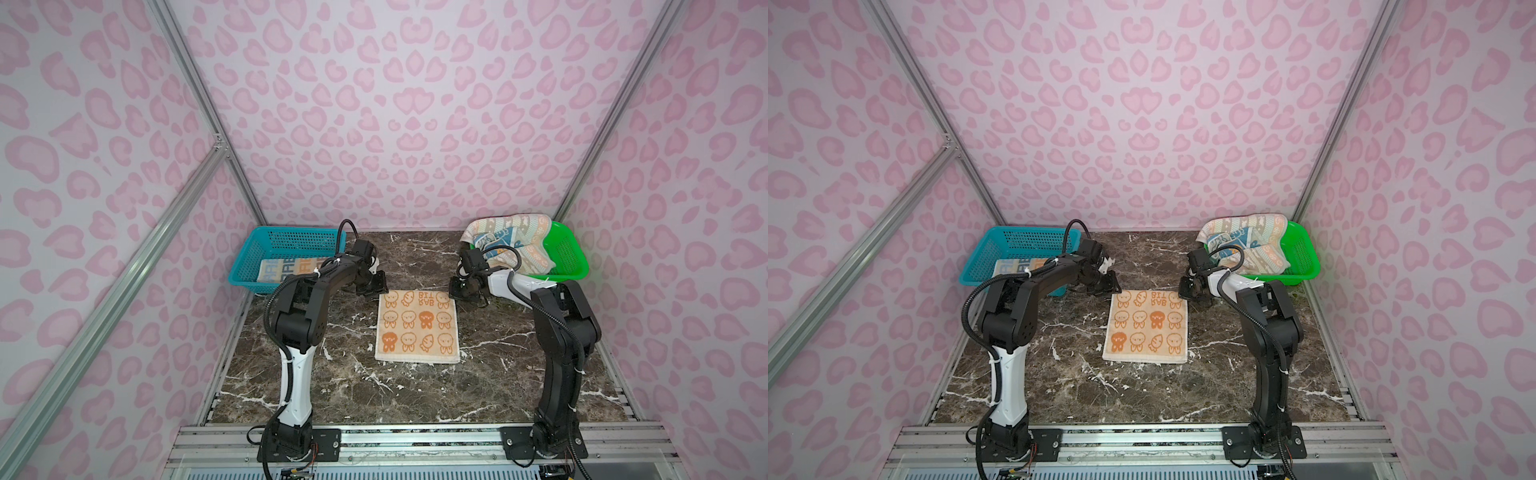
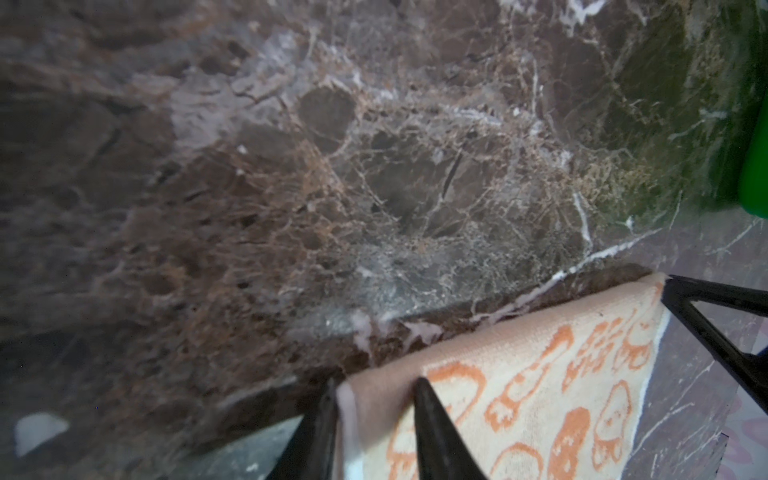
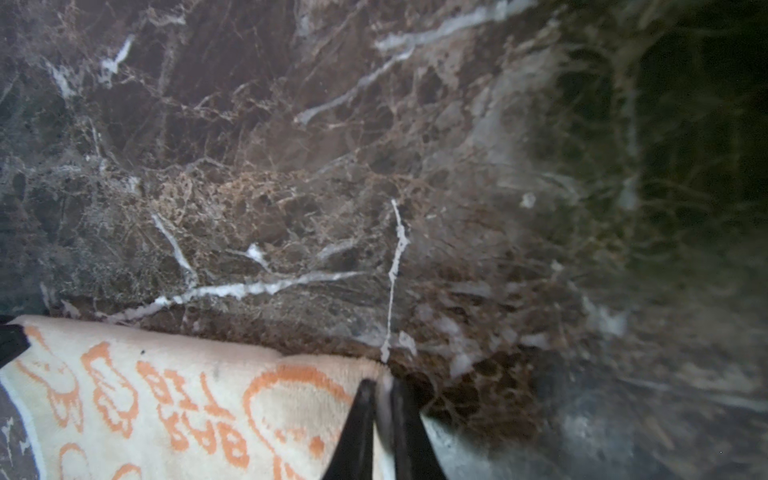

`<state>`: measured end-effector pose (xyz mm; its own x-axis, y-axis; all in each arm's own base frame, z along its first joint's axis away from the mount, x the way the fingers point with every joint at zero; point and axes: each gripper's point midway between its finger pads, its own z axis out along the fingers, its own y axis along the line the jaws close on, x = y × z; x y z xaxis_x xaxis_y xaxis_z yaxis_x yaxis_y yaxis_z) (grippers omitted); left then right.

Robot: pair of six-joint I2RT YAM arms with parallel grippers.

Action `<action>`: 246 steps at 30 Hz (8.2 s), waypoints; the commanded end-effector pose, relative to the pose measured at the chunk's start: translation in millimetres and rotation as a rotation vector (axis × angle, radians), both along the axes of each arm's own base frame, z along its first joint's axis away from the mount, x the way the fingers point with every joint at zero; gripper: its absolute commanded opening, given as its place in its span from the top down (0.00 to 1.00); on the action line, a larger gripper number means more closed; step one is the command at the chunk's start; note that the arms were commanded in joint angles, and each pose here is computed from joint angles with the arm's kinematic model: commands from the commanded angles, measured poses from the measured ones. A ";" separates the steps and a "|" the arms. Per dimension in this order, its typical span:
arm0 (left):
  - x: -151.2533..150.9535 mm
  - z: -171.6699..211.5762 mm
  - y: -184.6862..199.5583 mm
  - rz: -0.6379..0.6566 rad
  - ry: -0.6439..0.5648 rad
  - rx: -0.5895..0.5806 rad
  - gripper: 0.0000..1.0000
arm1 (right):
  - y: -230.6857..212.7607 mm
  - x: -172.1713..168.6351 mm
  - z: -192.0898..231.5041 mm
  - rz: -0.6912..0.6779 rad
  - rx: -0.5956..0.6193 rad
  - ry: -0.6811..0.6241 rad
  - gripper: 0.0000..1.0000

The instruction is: Fold and stack the towels

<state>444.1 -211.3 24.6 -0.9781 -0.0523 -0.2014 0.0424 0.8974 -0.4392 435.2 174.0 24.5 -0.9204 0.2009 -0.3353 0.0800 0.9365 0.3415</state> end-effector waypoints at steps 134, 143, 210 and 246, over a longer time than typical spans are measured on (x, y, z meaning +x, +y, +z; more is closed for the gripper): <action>-220.7 31.9 24.2 0.012 0.093 -0.052 0.61 | 98.4 -213.6 68.9 1.070 -0.354 -0.442 0.30; -201.0 80.8 84.4 0.274 -0.044 -0.118 0.26 | 148.6 -207.2 35.3 1.342 -0.355 -0.447 0.29; -132.7 50.2 13.7 0.067 0.063 -0.277 0.96 | 160.0 -162.5 95.4 0.901 -0.038 -0.661 0.15; 59.4 188.7 262.6 0.237 -0.298 0.193 0.97 | 161.3 -142.7 147.4 0.711 -0.066 -0.776 0.01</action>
<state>503.2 35.7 219.0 -0.8374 -0.1978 -0.5095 -0.0639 0.9613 -0.2681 289.1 330.9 169.6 -0.3596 -0.3406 -0.8687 -0.7081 0.7059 0.0163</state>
